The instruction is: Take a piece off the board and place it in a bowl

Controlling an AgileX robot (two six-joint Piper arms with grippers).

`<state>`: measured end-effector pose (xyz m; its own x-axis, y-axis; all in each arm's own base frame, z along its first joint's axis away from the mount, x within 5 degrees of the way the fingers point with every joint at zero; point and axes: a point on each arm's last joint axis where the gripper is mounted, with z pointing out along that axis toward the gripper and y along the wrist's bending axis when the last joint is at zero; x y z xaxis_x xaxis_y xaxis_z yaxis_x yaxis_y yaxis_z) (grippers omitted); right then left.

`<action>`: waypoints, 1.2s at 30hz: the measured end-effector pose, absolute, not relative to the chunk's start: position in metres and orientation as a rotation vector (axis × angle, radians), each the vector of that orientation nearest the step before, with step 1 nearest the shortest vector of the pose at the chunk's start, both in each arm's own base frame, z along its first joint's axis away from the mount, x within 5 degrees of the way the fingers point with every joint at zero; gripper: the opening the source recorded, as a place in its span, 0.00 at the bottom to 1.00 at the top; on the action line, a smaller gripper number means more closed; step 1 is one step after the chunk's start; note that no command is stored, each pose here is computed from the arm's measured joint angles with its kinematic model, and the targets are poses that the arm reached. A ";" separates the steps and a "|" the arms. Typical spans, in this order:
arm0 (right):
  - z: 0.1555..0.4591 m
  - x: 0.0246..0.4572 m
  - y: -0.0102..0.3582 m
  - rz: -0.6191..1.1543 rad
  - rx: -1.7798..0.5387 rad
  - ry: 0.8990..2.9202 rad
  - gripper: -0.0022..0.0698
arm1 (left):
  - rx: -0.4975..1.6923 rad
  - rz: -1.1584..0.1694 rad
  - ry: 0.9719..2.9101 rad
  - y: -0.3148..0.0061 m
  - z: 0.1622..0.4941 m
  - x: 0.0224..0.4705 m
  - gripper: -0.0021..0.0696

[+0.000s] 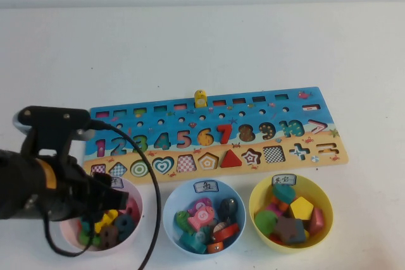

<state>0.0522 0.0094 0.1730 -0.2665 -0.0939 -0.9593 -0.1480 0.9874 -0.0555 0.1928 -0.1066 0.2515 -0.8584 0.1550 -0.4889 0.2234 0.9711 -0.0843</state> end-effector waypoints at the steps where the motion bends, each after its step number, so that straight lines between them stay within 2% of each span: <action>1: 0.173 0.052 0.009 0.052 -0.176 1.843 0.01 | 0.264 -0.200 2.600 -0.104 0.258 0.189 0.52; 4: 0.173 0.052 0.009 0.052 -0.176 1.843 0.01 | 0.250 -0.237 2.516 -0.095 0.279 0.174 0.20; 6: 0.173 0.052 0.009 0.052 -0.176 1.843 0.01 | 0.240 -0.267 2.455 -0.088 0.291 0.163 0.11; 8: 0.173 0.052 0.009 0.052 -0.176 1.843 0.01 | 0.239 -0.289 2.388 -0.081 0.298 0.152 0.06; 12: 0.173 0.052 0.009 0.052 -0.176 1.843 0.01 | 0.241 -0.341 2.226 -0.068 0.304 0.131 0.03; 24: 0.173 0.052 0.009 0.052 -0.176 1.843 0.01 | 0.190 -0.552 1.840 -0.045 0.266 0.083 0.03; 30: 0.173 0.052 0.009 0.052 -0.176 1.843 0.01 | 0.201 -0.550 1.816 -0.043 0.259 0.080 0.03; 36: 0.173 0.052 0.009 0.052 -0.176 1.843 0.01 | 0.276 -0.489 1.797 -0.043 0.259 0.080 0.03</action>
